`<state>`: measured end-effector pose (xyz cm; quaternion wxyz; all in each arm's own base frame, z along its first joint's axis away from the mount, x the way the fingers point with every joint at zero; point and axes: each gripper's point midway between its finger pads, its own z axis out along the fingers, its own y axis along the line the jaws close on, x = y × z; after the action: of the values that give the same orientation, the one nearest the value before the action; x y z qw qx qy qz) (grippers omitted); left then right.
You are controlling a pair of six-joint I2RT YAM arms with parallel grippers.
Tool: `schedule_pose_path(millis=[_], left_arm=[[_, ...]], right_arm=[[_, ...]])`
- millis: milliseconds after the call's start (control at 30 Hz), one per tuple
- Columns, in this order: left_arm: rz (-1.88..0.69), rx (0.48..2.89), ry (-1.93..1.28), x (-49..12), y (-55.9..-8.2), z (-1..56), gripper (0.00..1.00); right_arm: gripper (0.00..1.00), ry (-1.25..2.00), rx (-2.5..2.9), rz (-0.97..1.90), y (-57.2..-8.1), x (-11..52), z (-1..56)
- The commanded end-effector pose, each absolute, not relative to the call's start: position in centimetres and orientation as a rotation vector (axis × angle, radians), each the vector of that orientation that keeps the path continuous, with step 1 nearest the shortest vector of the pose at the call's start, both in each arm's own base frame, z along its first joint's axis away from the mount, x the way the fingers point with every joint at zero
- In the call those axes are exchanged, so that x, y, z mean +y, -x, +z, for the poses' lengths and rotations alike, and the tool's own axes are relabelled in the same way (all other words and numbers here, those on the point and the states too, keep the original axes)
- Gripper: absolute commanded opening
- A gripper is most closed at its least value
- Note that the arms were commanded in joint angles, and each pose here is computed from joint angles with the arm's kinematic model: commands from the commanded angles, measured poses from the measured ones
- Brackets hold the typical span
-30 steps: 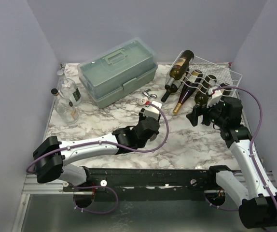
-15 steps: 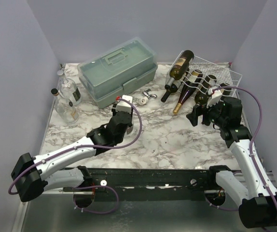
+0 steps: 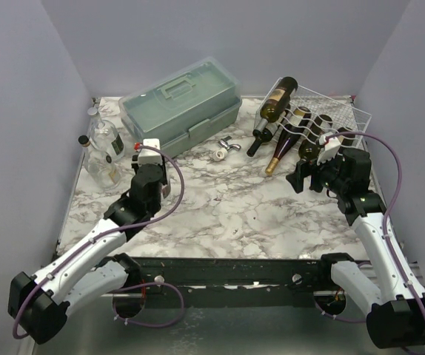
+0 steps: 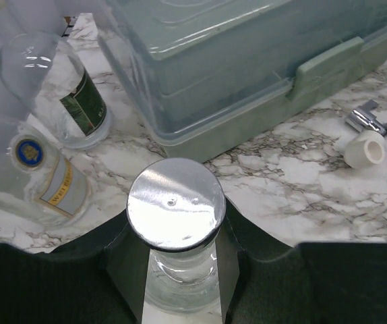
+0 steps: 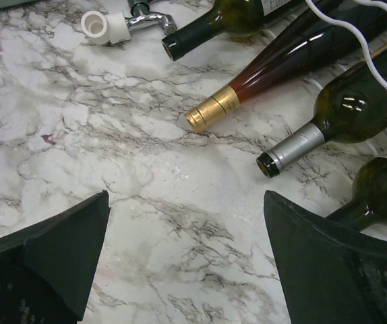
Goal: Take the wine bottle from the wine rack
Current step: Move the wine bottle to the center of the board.
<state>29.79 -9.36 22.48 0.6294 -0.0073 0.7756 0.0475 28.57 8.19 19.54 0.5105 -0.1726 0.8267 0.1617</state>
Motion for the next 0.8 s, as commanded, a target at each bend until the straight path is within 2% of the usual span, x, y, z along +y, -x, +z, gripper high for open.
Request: schedule_pose_path(millis=[0,767], left_arm=[[0.057,1.628,0.153,-6.9,-31.0,27.4,0.00],[0.183,1.598,0.473,0.1,-35.4,26.7,0.00]], right_arm=[[1.00,0.420,1.970,0.359,-29.1,7.8,20.0],[1.00,0.426,1.967,0.365,-29.0,7.9,20.1]])
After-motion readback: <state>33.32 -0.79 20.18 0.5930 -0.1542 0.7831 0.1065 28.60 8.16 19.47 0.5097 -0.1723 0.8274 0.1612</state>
